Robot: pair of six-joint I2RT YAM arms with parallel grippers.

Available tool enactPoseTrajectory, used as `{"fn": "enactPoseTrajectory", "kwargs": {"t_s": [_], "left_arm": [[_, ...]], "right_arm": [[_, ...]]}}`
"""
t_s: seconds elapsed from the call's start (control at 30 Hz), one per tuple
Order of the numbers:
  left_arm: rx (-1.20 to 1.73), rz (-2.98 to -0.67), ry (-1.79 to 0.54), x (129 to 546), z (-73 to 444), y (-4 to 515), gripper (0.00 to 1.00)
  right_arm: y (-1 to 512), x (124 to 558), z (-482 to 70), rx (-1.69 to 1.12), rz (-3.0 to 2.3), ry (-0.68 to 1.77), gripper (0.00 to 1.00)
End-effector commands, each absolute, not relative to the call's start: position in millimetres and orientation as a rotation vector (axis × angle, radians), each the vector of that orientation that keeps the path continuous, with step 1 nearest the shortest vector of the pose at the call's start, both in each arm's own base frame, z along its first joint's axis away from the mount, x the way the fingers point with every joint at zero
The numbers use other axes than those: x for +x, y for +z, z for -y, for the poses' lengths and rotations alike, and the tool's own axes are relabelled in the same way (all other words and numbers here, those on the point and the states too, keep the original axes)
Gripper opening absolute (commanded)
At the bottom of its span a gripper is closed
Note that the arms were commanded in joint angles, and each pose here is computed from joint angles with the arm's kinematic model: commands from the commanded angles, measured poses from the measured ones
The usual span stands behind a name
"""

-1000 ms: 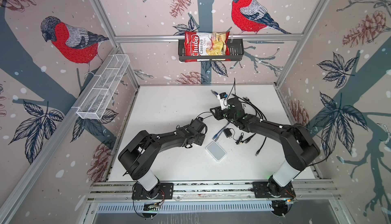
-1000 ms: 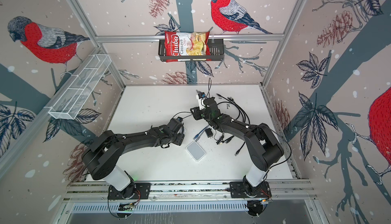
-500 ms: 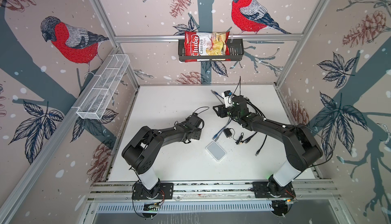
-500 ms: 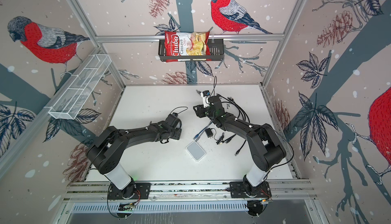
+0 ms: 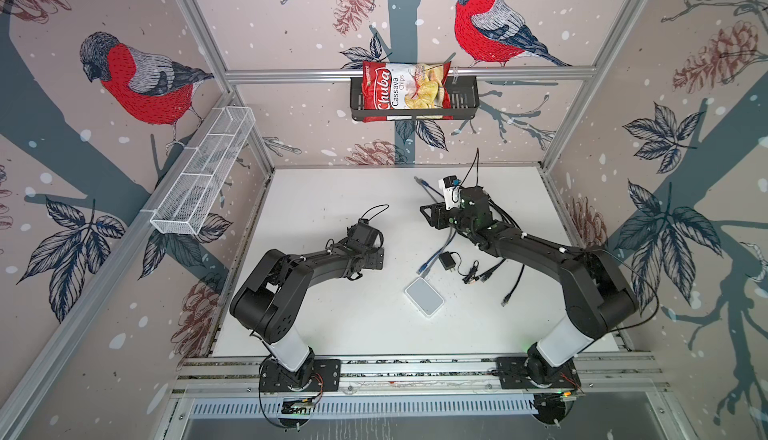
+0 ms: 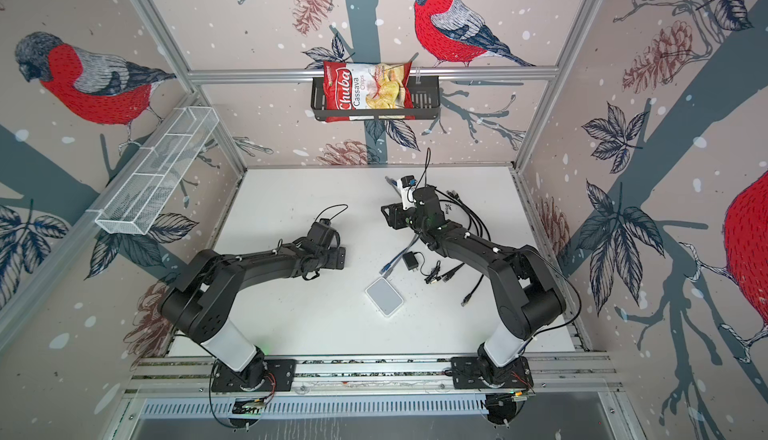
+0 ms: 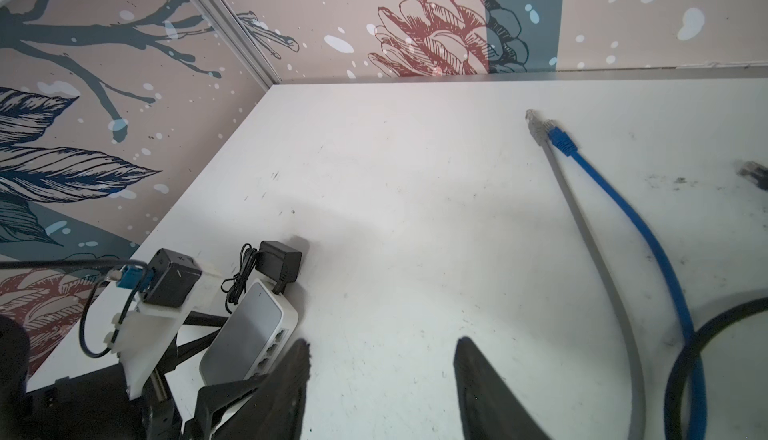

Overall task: Insert the plug into the switch port
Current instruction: 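Open the right gripper and lower the router with the left gripper onto the table, then release the router with the left gripper while the right moves toward the network cables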

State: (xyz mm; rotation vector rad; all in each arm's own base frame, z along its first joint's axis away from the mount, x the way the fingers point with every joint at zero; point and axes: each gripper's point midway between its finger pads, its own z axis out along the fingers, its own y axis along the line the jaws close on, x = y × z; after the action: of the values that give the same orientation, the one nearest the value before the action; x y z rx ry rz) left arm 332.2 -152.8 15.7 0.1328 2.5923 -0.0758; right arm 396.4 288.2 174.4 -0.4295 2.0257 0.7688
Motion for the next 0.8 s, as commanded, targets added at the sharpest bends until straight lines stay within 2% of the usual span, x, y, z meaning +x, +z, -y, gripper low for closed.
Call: {"fn": "enactPoseTrajectory", "kwargs": {"t_s": [0.0, 0.17, 0.4, 0.53, 0.77], "left_arm": [[0.123, -2.703, -0.051, 304.3, 140.9, 8.9, 0.97], [0.113, -2.566, -0.122, 315.7, 146.0, 50.1, 0.97], [0.183, -2.300, -0.271, 324.9, 158.8, 120.6, 0.97], [0.122, -2.188, -0.316, 329.5, 157.5, 149.0, 0.97], [0.075, -1.966, -0.371, 329.5, 151.5, 181.0, 0.97]], "right_arm": [[195.9, 398.9, -290.2, -0.468, -1.899, 0.780, 0.56], [213.8, 400.9, -287.0, -0.492, -1.805, 0.743, 0.57], [215.4, 420.8, -286.5, -0.516, -1.913, 0.695, 0.57], [216.8, 427.4, -279.8, -0.529, -1.945, 0.686, 0.56], [217.9, 439.5, -254.2, -0.625, -1.959, 0.398, 0.56]]}}
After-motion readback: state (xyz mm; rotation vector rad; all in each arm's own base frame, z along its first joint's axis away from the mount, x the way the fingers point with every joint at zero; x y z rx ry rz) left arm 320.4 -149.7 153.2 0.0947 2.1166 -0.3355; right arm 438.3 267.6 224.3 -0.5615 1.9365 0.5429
